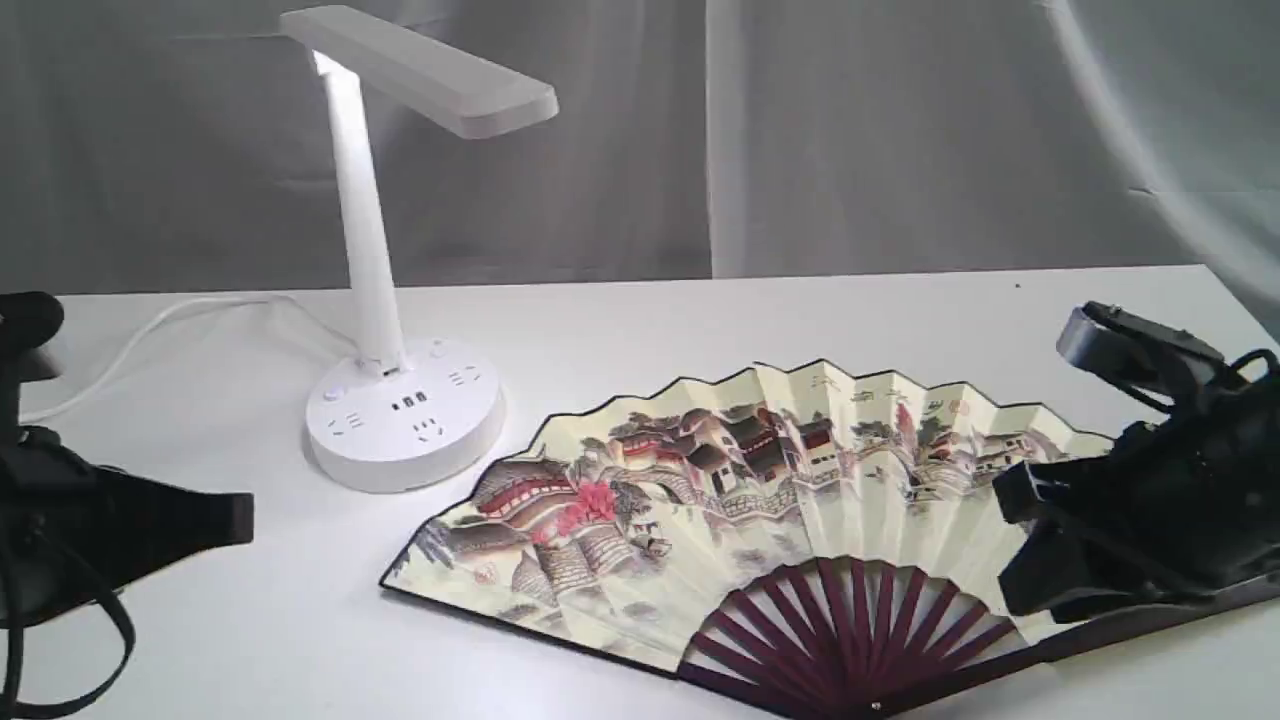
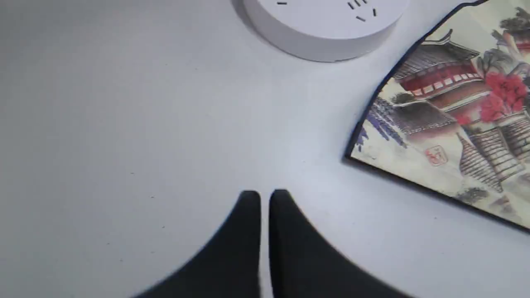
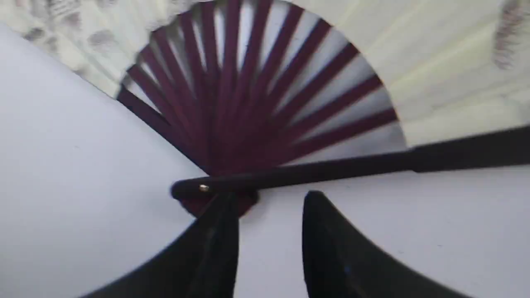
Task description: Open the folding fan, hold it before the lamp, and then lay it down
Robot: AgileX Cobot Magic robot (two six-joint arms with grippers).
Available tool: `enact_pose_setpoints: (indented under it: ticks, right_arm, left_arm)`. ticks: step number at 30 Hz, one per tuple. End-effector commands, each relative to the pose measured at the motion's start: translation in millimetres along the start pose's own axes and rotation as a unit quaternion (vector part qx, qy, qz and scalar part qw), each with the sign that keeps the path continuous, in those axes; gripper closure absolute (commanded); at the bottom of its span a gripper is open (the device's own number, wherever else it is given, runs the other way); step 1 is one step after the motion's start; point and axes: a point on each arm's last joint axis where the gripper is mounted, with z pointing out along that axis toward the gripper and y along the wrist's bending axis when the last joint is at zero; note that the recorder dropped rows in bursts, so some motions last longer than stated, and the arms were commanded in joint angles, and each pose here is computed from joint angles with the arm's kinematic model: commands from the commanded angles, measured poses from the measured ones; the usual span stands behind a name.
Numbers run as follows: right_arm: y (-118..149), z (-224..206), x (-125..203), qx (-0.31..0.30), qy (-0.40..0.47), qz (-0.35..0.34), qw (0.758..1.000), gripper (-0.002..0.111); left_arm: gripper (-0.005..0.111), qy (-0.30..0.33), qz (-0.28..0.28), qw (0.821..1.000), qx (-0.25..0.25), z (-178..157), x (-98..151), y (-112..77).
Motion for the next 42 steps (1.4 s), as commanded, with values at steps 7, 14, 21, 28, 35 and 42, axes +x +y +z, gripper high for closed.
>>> enact_pose_setpoints:
  ticks: [7, 14, 21, 28, 35, 42]
  right_arm:
    - [4, -27, -7, 0.146, 0.004, -0.005, 0.989, 0.086]
    - [6, -42, -2, 0.17, 0.001, -0.019, 0.985, 0.09]
    - [10, -50, 4, 0.168, 0.004, -0.019, 0.986, 0.09]
    - [8, -50, 9, 0.177, 0.009, -0.024, 0.984, 0.096]
    - [7, -49, 11, 0.178, 0.012, -0.025, 0.984, 0.105]
    - [5, -49, 9, 0.189, 0.003, -0.027, 0.982, 0.108]
  left_arm:
    - [0.107, 0.041, 0.044, 0.997, -0.057, -13, -5, 9.5]
    - [0.107, 0.045, 0.034, 0.998, -0.024, -25, -36, 14.4]
    - [0.107, 0.078, -0.03, 0.996, -0.016, -22, -42, 53.0]
    - [0.107, 0.099, -0.088, 0.99, -0.037, -23, -40, 80.1]
    - [0.107, 0.112, -0.074, 0.99, -0.05, -24, -37, 82.4]
    - [0.107, 0.118, -0.065, 0.989, -0.059, -24, -36, 84.1]
